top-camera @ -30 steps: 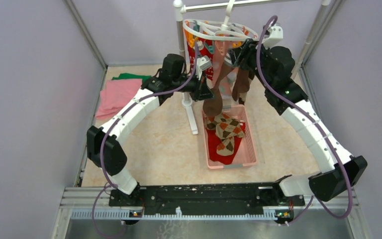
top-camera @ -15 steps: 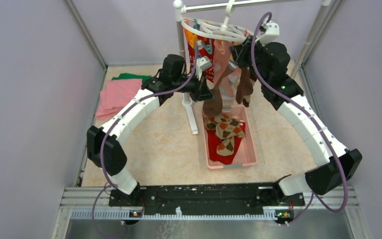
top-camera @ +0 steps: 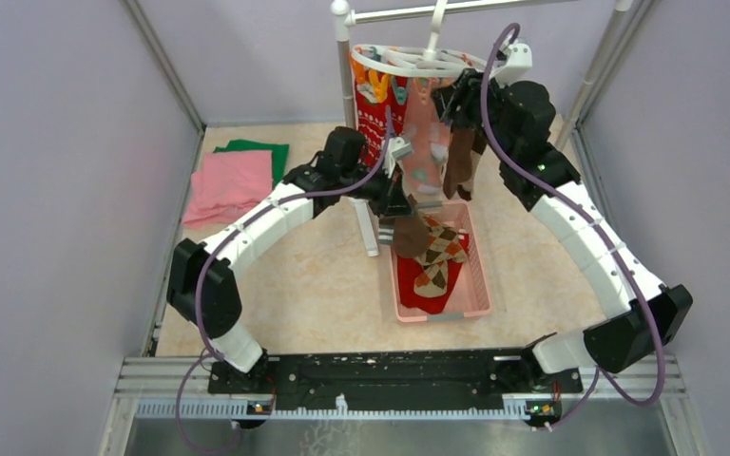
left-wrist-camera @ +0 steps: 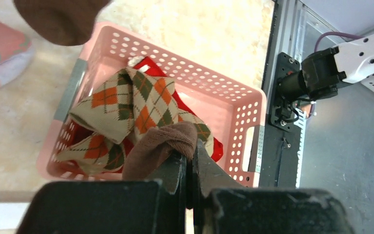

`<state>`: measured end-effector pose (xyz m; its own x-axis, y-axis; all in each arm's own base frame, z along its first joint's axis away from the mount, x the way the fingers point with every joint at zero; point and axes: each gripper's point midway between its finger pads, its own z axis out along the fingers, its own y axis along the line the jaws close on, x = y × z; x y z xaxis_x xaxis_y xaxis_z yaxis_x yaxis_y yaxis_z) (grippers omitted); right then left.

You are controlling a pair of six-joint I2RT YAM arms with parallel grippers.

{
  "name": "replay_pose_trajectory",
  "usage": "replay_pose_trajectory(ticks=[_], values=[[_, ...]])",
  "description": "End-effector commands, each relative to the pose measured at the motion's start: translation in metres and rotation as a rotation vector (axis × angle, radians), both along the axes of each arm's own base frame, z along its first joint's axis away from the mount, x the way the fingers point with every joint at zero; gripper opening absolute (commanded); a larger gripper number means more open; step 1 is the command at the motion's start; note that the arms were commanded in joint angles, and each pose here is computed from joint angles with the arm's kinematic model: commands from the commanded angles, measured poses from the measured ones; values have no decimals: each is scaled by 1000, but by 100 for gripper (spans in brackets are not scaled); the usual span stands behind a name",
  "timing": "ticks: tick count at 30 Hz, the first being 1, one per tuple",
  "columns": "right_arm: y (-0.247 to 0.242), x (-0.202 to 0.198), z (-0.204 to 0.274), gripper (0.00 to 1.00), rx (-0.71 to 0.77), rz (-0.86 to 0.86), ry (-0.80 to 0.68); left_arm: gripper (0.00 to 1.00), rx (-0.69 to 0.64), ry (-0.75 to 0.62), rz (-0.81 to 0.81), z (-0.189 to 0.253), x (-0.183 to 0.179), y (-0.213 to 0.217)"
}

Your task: Remove the socks clipped to the hanger

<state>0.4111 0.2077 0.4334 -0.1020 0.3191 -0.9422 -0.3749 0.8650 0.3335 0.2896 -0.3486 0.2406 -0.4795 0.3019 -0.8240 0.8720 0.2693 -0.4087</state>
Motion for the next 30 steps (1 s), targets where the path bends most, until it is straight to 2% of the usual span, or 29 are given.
replay_pose_trajectory(ticks=[1,4,5,6,7,8,10,13,18,25,28,30], values=[[-9,-20,17,55,35,12,-53,4,-67,-41,-69,16,-8,-20],[-29,-29,-4,61,41,-20,-19,9,-70,-27,-96,10,-12,-28],[-39,-33,-11,64,38,-38,-10,15,-70,-21,-106,9,-15,-31],[-50,-35,-20,66,28,-63,2,28,-72,-14,-120,8,-18,-33],[-63,-39,-30,68,18,-98,12,51,-70,-8,-126,6,-20,-33],[-74,-41,-40,69,5,-127,22,70,-64,-4,-129,4,-22,-33],[-102,-40,-58,70,-3,-192,38,96,-56,-9,-133,3,-24,-33],[-123,-28,-75,73,-3,-213,30,99,-47,-26,-130,9,-23,-32],[-106,1,-77,73,-16,-56,-66,99,-49,-35,-130,23,-25,-29],[-78,38,-79,61,-9,126,-113,99,-35,-70,-148,29,-32,-18],[-78,51,-84,49,-9,128,-106,99,-31,-76,-139,32,-29,-12],[-76,55,-84,27,1,136,-103,99,-33,-78,-131,34,-27,-9]])
